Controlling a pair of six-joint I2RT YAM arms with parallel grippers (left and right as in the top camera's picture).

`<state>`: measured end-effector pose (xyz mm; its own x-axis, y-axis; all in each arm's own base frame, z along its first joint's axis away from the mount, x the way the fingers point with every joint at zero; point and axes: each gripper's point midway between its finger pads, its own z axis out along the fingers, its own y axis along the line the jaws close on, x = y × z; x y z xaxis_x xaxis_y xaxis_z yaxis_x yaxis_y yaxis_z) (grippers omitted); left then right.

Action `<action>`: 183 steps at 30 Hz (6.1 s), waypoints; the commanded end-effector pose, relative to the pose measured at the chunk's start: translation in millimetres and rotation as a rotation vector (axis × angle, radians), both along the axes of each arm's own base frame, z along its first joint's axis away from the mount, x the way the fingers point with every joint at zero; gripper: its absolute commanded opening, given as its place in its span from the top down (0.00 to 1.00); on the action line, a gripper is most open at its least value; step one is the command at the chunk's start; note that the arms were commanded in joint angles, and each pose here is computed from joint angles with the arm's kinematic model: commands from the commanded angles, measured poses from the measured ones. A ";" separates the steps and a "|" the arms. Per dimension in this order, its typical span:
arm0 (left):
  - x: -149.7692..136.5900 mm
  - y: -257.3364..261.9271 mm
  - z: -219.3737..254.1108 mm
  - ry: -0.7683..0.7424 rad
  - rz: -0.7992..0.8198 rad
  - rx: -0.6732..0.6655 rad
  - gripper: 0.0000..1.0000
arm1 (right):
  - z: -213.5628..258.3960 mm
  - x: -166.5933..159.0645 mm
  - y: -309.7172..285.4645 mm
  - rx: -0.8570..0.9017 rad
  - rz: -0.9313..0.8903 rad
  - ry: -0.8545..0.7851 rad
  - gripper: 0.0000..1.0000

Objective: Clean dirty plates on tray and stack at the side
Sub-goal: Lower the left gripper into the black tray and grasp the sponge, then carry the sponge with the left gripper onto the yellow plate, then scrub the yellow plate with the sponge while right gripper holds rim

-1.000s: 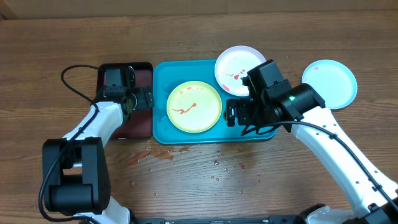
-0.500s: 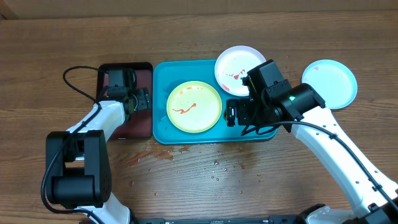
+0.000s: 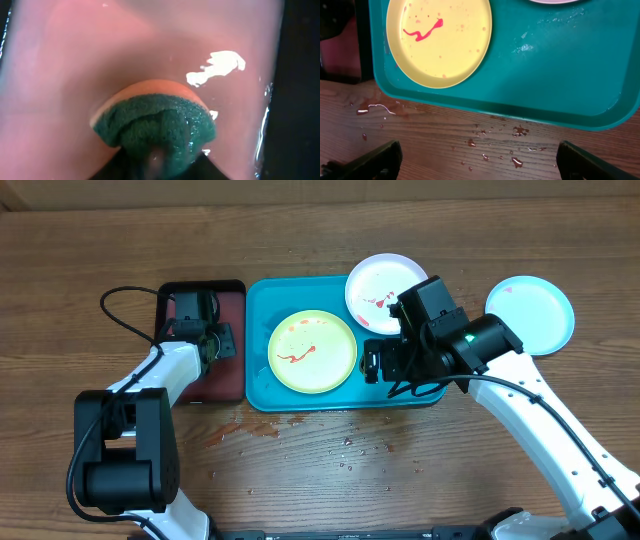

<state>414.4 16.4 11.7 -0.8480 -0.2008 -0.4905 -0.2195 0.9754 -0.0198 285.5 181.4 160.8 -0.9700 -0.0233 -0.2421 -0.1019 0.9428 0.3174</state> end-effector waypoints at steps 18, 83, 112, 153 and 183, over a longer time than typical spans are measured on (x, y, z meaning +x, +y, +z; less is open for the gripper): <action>-6.5 14.5 45.6 0.035 0.027 0.070 0.96 | 13.4 3.0 1.8 0.024 -0.002 -0.035 0.00; -39.1 -117.1 134.1 -0.082 -0.180 -0.164 0.96 | -110.8 78.2 27.4 -0.050 -0.130 0.018 0.60; -36.7 -206.3 19.3 0.127 -0.286 -0.276 0.96 | -152.8 88.1 54.1 -0.006 -0.180 0.047 0.96; -39.6 -170.0 -19.4 0.189 -0.225 -0.065 0.96 | -149.5 90.8 61.8 0.057 -0.257 0.073 0.96; -28.2 -230.7 -26.9 0.166 -0.453 -0.257 0.96 | -146.6 82.7 74.4 0.094 -0.113 0.075 0.96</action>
